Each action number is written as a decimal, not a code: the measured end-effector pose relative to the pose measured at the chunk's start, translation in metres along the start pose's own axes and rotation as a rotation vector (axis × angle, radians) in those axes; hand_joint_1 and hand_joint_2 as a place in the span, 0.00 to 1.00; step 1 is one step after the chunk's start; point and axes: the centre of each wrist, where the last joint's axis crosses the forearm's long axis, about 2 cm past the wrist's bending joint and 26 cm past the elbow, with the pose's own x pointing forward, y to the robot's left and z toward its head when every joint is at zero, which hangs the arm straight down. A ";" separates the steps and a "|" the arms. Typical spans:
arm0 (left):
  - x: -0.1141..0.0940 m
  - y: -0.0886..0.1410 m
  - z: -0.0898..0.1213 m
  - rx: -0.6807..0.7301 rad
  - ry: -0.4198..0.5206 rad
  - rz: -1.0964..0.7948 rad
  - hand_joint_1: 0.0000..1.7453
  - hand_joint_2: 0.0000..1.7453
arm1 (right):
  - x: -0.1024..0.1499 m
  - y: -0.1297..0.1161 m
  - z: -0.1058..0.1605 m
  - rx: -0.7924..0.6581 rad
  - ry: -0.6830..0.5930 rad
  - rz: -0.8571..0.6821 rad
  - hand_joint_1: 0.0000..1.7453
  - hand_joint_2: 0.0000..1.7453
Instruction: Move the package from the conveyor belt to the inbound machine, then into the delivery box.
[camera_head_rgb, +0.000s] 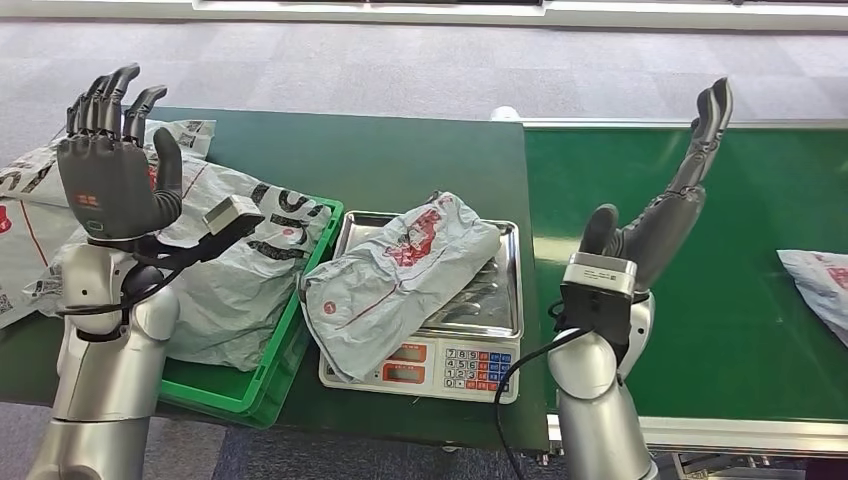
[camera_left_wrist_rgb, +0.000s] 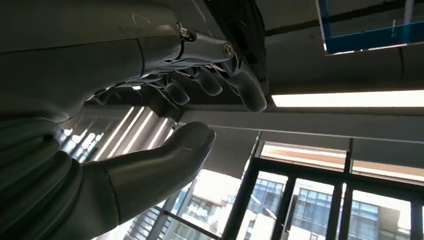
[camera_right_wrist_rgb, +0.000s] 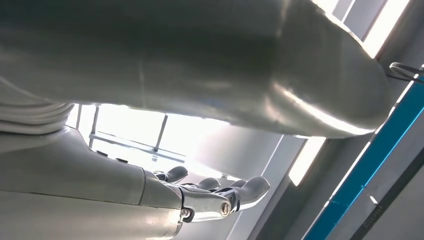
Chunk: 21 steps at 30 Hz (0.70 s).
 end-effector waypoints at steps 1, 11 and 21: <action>0.000 -0.002 0.001 -0.017 -0.001 -0.049 1.00 1.00 | 0.000 0.000 -0.001 -0.001 0.000 -0.002 0.00 0.00; 0.011 -0.057 0.038 -0.421 0.001 0.026 0.00 1.00 | 0.003 0.003 -0.009 -0.015 -0.017 -0.027 0.00 0.00; 0.038 -0.087 0.061 -0.654 -0.162 1.066 0.00 1.00 | 0.000 0.007 -0.013 -0.034 -0.019 -0.050 0.00 0.00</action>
